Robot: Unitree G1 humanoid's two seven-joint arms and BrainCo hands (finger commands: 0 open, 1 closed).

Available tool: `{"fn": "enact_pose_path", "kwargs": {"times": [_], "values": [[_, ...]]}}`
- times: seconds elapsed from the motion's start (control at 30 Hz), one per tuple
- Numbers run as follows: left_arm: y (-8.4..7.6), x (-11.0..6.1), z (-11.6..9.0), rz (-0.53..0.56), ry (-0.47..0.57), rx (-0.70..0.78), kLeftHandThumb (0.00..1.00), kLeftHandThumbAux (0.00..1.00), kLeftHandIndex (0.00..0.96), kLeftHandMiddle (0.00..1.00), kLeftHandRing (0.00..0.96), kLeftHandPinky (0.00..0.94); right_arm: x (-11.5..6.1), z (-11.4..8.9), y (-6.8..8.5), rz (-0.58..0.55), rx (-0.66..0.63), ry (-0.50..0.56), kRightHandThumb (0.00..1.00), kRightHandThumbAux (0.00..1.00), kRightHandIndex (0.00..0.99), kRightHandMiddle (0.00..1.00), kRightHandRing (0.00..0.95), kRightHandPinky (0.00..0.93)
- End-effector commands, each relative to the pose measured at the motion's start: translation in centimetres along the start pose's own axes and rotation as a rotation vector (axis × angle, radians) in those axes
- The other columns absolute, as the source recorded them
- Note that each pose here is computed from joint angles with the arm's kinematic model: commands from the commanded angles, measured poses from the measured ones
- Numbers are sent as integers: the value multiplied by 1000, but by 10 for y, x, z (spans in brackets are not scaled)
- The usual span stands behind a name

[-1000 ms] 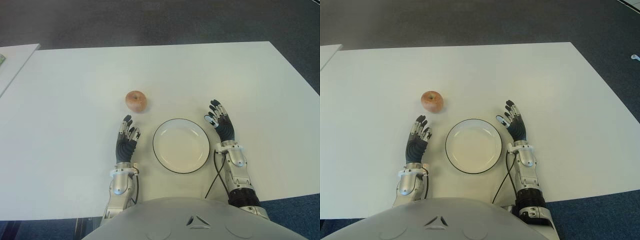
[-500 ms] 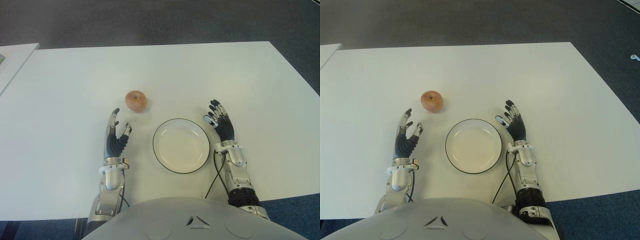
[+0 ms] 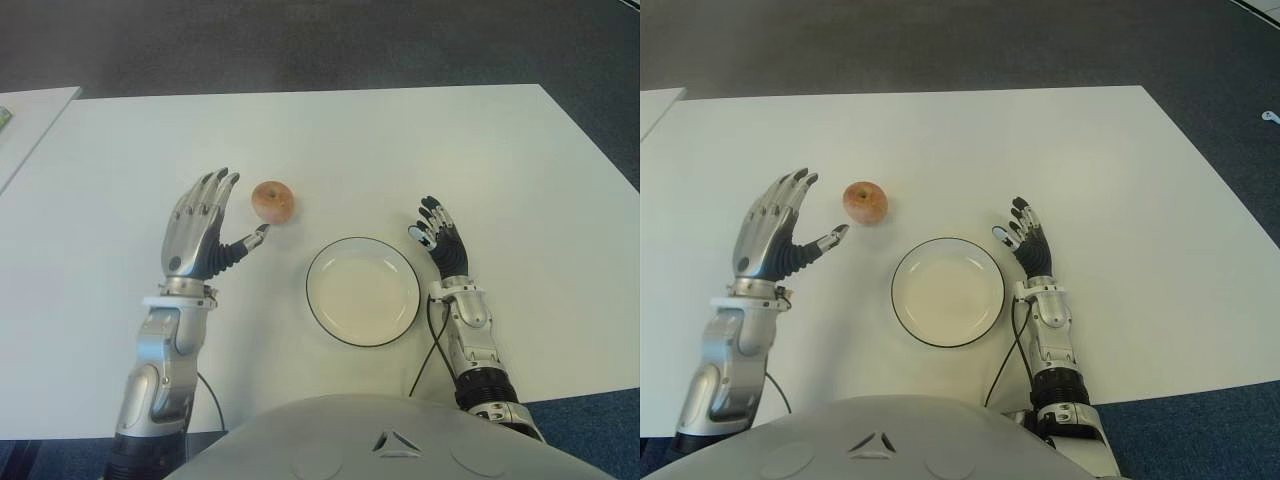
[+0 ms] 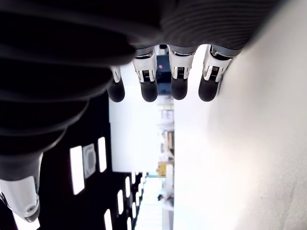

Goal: Put the apples into the plate.

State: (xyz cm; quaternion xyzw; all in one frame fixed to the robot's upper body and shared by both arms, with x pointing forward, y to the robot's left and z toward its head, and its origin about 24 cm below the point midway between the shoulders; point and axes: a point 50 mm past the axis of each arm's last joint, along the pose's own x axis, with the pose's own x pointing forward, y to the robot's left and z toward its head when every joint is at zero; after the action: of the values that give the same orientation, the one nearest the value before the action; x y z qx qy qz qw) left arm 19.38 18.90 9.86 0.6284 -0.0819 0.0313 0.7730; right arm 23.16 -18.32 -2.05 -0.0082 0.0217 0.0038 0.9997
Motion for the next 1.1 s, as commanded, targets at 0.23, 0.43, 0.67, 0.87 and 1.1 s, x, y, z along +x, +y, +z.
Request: {"fn": "enact_pose_path", "kwargs": {"times": [0.23,0.43,0.67,0.87,1.1], "values": [[-5,30,0,-67,-86,243,331,310,13,0,0,0,-18,-33,2,-28,25,169,151,563,0,0,0,0],[-17,54,-11,-88,-138,359,342,275,8,0,0,0,-18,-34,3,-33,23,165,157,559,0,0,0,0],[-26,76,-11,-149,-177,404,319,236,0,0,0,0,-17,-34,1,-41,18,161,160,559,0,0,0,0],[-40,98,-13,-210,-197,412,300,204,0,0,0,0,-19,-34,-1,-45,14,162,153,565,0,0,0,0],[-52,107,-16,-261,-209,396,298,193,0,0,0,0,-20,-35,-3,-47,15,163,153,561,0,0,0,0]]}}
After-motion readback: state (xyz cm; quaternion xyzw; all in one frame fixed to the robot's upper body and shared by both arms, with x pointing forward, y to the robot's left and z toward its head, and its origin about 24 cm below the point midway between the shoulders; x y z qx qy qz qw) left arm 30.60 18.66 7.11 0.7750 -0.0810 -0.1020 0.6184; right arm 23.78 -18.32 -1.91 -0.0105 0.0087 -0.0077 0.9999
